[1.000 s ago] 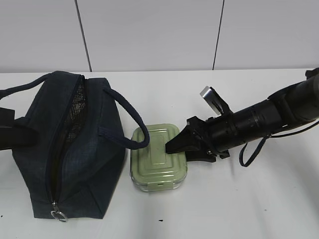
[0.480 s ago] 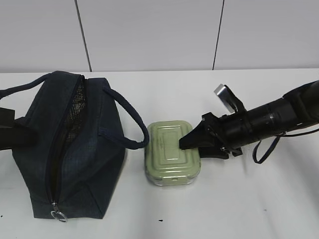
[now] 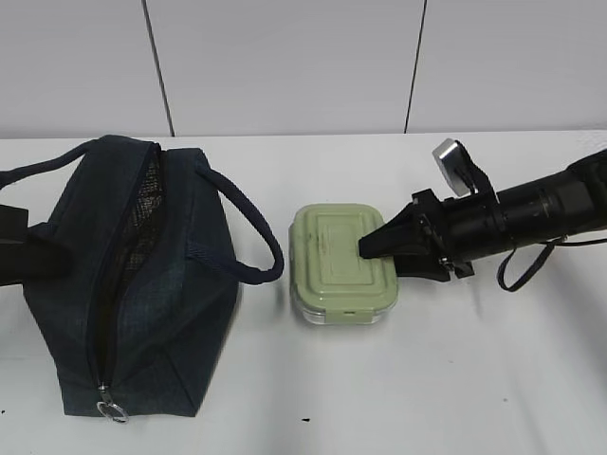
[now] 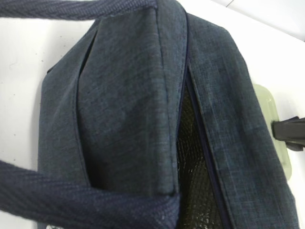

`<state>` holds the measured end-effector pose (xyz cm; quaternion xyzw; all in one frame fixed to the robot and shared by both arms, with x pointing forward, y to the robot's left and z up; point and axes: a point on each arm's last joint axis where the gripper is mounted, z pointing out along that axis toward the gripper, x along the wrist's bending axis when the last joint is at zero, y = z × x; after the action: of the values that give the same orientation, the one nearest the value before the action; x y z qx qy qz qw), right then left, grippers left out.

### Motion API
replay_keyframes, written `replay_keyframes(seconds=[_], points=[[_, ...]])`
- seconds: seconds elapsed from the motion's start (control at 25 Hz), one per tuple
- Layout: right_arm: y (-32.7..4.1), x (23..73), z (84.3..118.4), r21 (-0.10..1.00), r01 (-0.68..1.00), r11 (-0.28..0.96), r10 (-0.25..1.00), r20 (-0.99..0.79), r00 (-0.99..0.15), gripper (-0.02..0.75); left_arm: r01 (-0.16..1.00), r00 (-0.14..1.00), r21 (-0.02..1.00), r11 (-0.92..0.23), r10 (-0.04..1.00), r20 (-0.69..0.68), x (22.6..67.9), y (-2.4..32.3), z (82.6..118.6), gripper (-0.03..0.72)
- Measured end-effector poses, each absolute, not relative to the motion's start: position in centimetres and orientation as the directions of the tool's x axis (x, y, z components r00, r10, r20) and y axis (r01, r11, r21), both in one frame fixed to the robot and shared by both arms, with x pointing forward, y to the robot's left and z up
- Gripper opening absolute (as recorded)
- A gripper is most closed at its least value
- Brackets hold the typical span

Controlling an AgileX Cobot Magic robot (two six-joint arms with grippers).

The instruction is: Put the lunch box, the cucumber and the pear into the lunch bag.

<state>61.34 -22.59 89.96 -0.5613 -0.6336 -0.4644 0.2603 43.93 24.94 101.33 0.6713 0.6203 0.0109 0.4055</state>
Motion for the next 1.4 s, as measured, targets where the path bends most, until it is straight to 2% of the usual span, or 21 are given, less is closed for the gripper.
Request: replay_keyframes(seconds=[0.4,0.88,1.04,1.4], points=[[-22.7,62.6,92.3,0.351,0.934,-0.062,0.472,0.835,-0.282,0.398,0.824,0.23,0.558,0.098,0.842,-0.488,43.9,24.9,101.3,-0.016],[-22.2,62.8,99.7,0.483,0.873,-0.072,0.453,0.795,-0.402,0.398,0.824,0.23,0.558,0.098,0.842,-0.488,43.9,24.9,101.3,-0.016],[-20.6,62.7,101.9,0.522,0.852,-0.049,0.429,0.781,-0.454,0.398,0.824,0.23,0.558,0.098,0.842,-0.488,43.9,24.9,101.3,-0.016],[-12.8,61.5,105.7,0.598,0.8,0.045,0.277,0.762,-0.585,0.398,0.824,0.23,0.558,0.098,0.842,-0.488,43.9,24.9,101.3,-0.016]])
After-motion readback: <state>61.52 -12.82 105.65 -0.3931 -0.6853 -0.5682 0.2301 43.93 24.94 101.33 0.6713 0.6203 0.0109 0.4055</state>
